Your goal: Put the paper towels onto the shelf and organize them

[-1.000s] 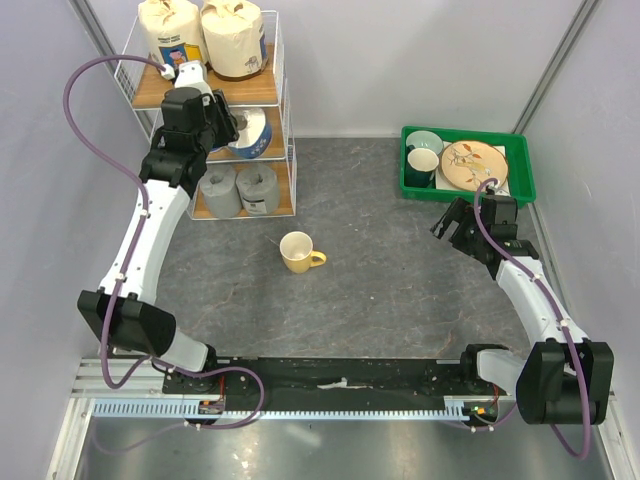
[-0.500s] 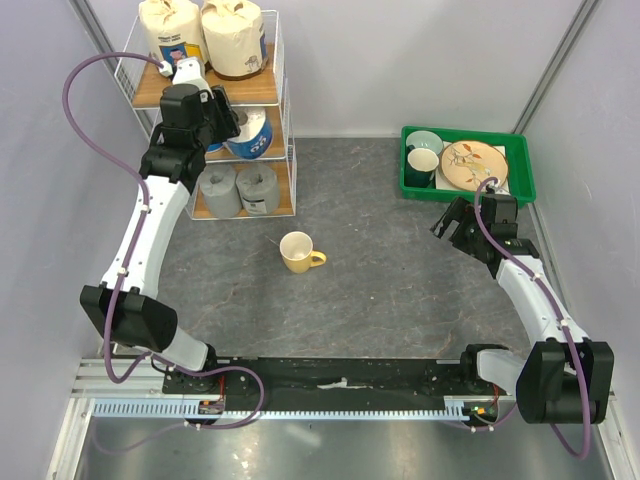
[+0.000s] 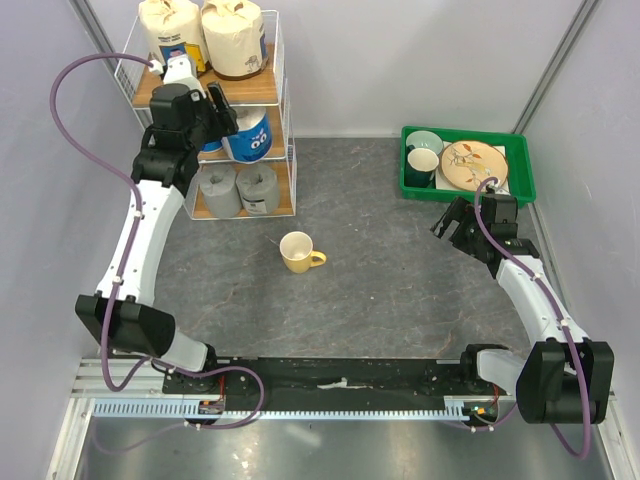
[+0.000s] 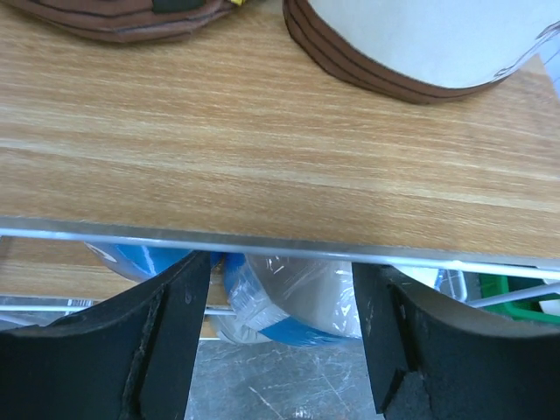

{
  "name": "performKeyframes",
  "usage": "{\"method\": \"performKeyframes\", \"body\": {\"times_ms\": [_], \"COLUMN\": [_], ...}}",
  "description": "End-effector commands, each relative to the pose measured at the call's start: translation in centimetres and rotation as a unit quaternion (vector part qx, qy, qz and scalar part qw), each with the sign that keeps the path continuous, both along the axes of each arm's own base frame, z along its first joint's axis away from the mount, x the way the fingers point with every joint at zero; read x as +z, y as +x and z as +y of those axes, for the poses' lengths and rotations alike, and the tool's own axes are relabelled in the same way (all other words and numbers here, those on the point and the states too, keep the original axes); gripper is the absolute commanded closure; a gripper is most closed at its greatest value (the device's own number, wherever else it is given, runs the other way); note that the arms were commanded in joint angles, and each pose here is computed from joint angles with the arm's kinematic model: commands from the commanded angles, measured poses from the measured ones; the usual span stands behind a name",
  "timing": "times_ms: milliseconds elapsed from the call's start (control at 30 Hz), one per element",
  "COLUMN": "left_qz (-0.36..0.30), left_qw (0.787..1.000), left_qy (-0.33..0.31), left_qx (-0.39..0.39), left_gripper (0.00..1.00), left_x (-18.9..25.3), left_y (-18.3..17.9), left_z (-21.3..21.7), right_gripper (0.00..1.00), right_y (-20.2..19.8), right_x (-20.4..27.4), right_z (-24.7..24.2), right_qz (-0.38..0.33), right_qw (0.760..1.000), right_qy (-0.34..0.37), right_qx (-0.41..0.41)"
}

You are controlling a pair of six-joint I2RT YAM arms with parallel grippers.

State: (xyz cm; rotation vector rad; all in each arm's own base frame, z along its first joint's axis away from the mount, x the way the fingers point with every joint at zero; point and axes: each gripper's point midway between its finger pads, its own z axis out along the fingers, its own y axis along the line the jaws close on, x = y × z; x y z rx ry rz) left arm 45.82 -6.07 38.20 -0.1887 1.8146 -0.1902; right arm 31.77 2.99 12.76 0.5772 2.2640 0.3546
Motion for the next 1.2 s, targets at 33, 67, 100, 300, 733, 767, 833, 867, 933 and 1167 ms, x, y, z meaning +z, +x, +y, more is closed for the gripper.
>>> {"method": "performKeyframes", "body": {"times_ms": [33, 67, 100, 300, 733, 767, 833, 867, 933, 1167], "left_qz": [-0.129, -0.132, -0.137, -0.126, -0.067, -0.061, -0.055, -0.054, -0.052, -0.043], "left_qw": [0.991, 0.990, 0.989, 0.988, 0.991, 0.992, 0.992, 0.992, 0.994, 0.997], "left_qy": [-0.048, -0.049, -0.051, -0.079, -0.064, -0.062, -0.060, -0.058, -0.051, -0.046], "left_qx": [-0.001, -0.002, -0.005, -0.039, -0.095, -0.095, -0.095, -0.095, -0.082, -0.043], "left_gripper": [0.28, 0.27, 0.27, 0.28, 0.26, 0.25, 0.25, 0.25, 0.25, 0.25], "left_x": [8.4, 8.7, 9.2, 8.2, 0.1, -0.5, -1.2, -1.4, -1.7, -3.0], "left_y": [-1.5, -1.7, -2.1, -4.2, -8.1, -8.0, -7.9, -7.8, -7.5, -6.4], "left_z": [0.4, 0.4, 0.4, -0.8, -4.1, -4.3, -4.5, -4.6, -4.5, -3.7], "right_gripper": [0.02, 0.02, 0.02, 0.02, 0.02, 0.02, 0.02, 0.02, 0.02, 0.02], "right_y": [0.8, 0.8, 0.8, 0.6, 0.7, 0.6, 0.5, 0.5, 0.5, 0.4], "right_x": [1.5, 1.6, 1.5, 1.1, 0.7, 0.6, 0.7, 0.6, 0.8, 1.1], "right_z": [-0.3, -0.3, -0.3, -0.2, 0.3, 0.3, 0.4, 0.4, 0.4, 0.2], "right_qz": [-0.023, -0.023, -0.023, -0.019, -0.016, -0.014, -0.016, -0.015, -0.018, -0.022], "right_qw": [1.000, 1.000, 1.000, 1.000, 1.000, 1.000, 1.000, 1.000, 1.000, 1.000], "right_qy": [-0.008, -0.008, -0.008, -0.006, 0.008, 0.010, 0.011, 0.011, 0.010, 0.005], "right_qx": [0.000, 0.000, 0.000, 0.000, 0.006, 0.007, 0.007, 0.007, 0.007, 0.005]}}
